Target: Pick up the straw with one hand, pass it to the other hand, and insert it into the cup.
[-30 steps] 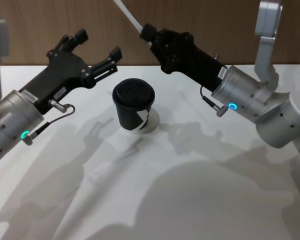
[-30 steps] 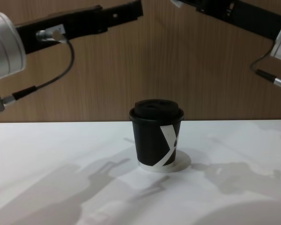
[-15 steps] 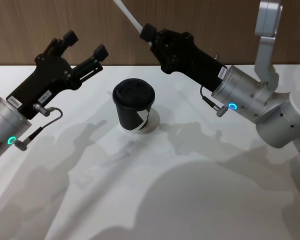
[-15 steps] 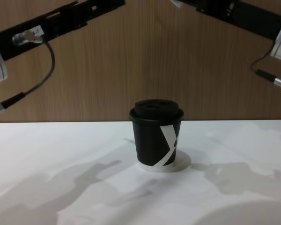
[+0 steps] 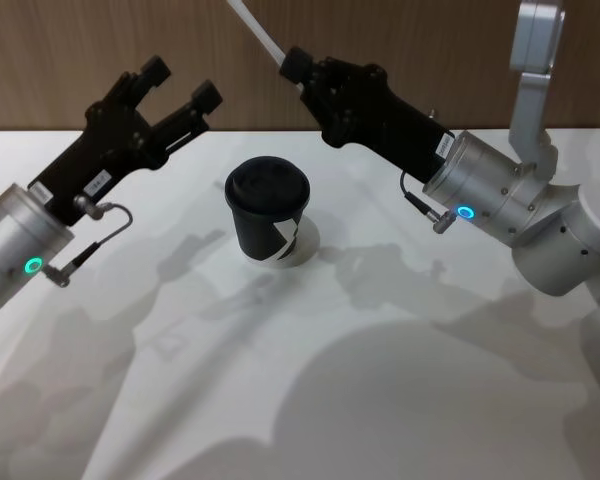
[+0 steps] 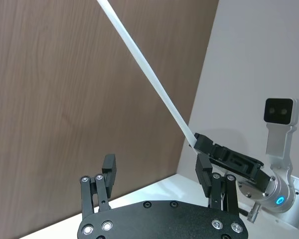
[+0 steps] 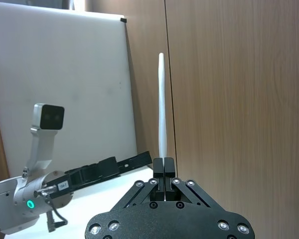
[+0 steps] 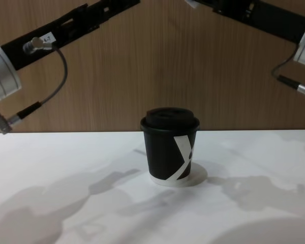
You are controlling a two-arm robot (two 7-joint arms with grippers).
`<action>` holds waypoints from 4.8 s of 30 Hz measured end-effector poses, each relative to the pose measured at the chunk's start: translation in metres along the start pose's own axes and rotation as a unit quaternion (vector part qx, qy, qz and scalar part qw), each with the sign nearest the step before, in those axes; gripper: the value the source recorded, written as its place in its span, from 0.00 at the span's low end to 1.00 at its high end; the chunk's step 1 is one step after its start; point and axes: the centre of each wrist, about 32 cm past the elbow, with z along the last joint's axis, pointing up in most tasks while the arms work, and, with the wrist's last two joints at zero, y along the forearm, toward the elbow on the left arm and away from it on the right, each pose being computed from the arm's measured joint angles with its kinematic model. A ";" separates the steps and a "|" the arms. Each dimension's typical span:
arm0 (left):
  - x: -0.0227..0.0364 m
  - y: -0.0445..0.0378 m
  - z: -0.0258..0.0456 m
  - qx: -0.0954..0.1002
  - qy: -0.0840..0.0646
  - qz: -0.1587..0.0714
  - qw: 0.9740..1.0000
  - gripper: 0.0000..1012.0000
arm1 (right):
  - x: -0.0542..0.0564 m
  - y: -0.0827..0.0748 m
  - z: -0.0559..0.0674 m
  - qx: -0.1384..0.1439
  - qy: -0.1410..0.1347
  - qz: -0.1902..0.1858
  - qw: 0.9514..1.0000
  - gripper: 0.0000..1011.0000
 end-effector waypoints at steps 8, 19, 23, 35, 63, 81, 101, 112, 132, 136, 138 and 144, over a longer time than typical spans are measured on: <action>0.0123 -0.0129 -0.0042 -0.009 0.026 -0.021 0.999 0.99 | 0.000 0.000 0.000 0.000 0.000 0.000 1.000 0.01; 0.0228 -0.0260 -0.0050 -0.013 0.034 -0.052 0.998 0.99 | 0.000 0.000 0.000 0.000 0.000 0.000 1.000 0.01; 0.0253 -0.0289 -0.0052 -0.016 0.036 -0.061 0.997 0.99 | 0.000 0.000 0.000 0.000 0.000 0.000 1.000 0.01; 0.0307 -0.0370 -0.0062 -0.030 0.046 -0.082 0.995 0.99 | 0.000 0.000 0.000 0.000 0.000 0.000 1.000 0.01; 0.0443 -0.0669 -0.0108 -0.050 0.087 -0.115 0.988 0.99 | 0.000 0.000 0.000 0.000 0.000 0.000 1.000 0.01; 0.0523 -0.0831 -0.0124 -0.061 0.095 -0.127 0.985 0.99 | 0.000 0.000 0.000 0.000 0.000 0.000 1.000 0.01; 0.0537 -0.0904 -0.0081 -0.064 0.066 -0.114 0.989 0.99 | 0.000 0.000 0.000 0.000 0.000 0.000 1.000 0.01; 0.0524 -0.0956 -0.0069 -0.062 0.058 -0.116 0.990 0.98 | 0.000 0.000 0.000 0.000 0.000 0.000 1.000 0.01; 0.0510 -0.0989 -0.0056 -0.063 0.053 -0.116 0.990 0.42 | 0.000 0.000 0.000 0.000 0.000 0.000 1.000 0.01; 0.0509 -0.0992 -0.0055 -0.063 0.053 -0.116 0.990 0.29 | 0.000 0.000 0.000 0.000 0.000 0.000 1.000 0.01; 0.0508 -0.0992 -0.0055 -0.064 0.052 -0.116 0.990 0.24 | 0.000 0.000 0.000 0.000 0.000 0.000 1.000 0.01; 0.0507 -0.0994 -0.0053 -0.064 0.052 -0.116 0.990 0.16 | 0.000 0.000 0.000 0.000 0.000 0.000 1.000 0.01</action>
